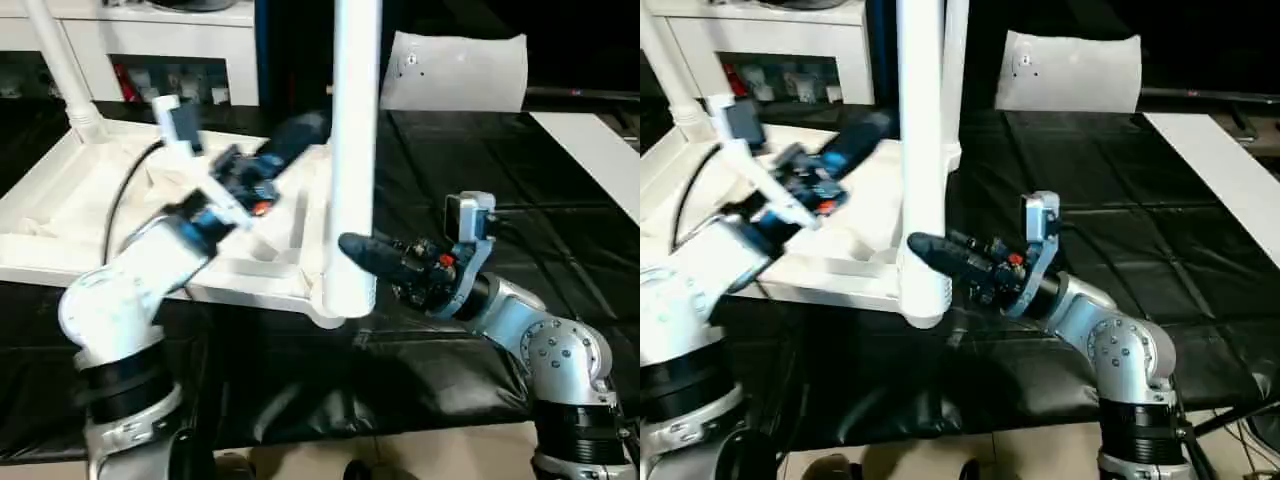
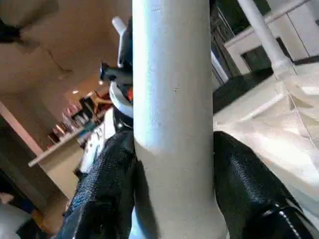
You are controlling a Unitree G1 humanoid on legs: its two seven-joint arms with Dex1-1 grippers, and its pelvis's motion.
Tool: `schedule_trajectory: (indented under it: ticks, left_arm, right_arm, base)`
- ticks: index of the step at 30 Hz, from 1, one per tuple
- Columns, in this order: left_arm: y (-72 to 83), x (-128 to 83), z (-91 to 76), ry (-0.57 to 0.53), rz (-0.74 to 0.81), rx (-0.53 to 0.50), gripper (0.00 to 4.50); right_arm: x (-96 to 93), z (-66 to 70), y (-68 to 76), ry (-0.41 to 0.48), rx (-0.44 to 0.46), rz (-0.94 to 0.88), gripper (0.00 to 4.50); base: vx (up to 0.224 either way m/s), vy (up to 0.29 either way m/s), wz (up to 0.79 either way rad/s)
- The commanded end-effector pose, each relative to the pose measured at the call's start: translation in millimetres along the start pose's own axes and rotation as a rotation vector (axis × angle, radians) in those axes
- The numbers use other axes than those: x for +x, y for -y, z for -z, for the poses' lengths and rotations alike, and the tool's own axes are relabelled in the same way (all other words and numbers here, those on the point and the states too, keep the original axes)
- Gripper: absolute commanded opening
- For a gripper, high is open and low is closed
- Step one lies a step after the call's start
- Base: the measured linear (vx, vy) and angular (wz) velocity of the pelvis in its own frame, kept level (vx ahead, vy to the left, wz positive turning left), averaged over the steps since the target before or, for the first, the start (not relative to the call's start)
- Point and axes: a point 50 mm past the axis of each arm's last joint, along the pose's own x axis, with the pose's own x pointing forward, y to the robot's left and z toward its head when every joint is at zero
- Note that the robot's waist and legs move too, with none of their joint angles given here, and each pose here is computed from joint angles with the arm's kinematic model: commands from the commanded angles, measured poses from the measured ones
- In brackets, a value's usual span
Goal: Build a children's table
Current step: Pick table leg
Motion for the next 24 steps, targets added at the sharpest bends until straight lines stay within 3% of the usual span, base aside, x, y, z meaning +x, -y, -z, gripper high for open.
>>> schedule_trajectory:
  ticks: [1,9,13,17,22,24]
  left_arm:
    - [1.5,-0.3,2.5,-0.017,0.012,-0.029,2.14]
    - [7.4,1.5,17.6,-0.124,0.028,-0.007,2.14]
    - [2.1,0.4,23.8,-0.183,-0.039,0.068,2.14]
    - [5.1,-5.3,26.4,-0.198,-0.031,0.227,2.14]
    - [8.7,-10.5,28.4,-0.199,-0.001,0.252,2.14]
    - [4.2,-14.5,29.7,-0.237,-0.033,0.334,2.14]
  right_arm:
    - [0.5,-2.4,-3.2,-0.025,-0.054,0.001,1.89]
    - [7.5,3.4,-1.3,-0.111,-0.156,0.040,1.89]
    - [12.2,5.4,-0.5,-0.134,-0.207,0.054,1.89]
    - [18.3,8.2,4.7,-0.155,-0.294,0.115,1.89]
    - [19.9,9.1,6.0,-0.174,-0.334,0.130,1.89]
    - [19.8,10.2,6.8,-0.197,-0.369,0.146,1.89]
  base:
    - [0.000,0.000,0.00]
    - [0.000,0.000,0.00]
    - [0.000,0.000,0.00]
    - [0.000,0.000,0.00]
    - [0.000,0.000,0.00]
    - [0.000,0.000,0.00]
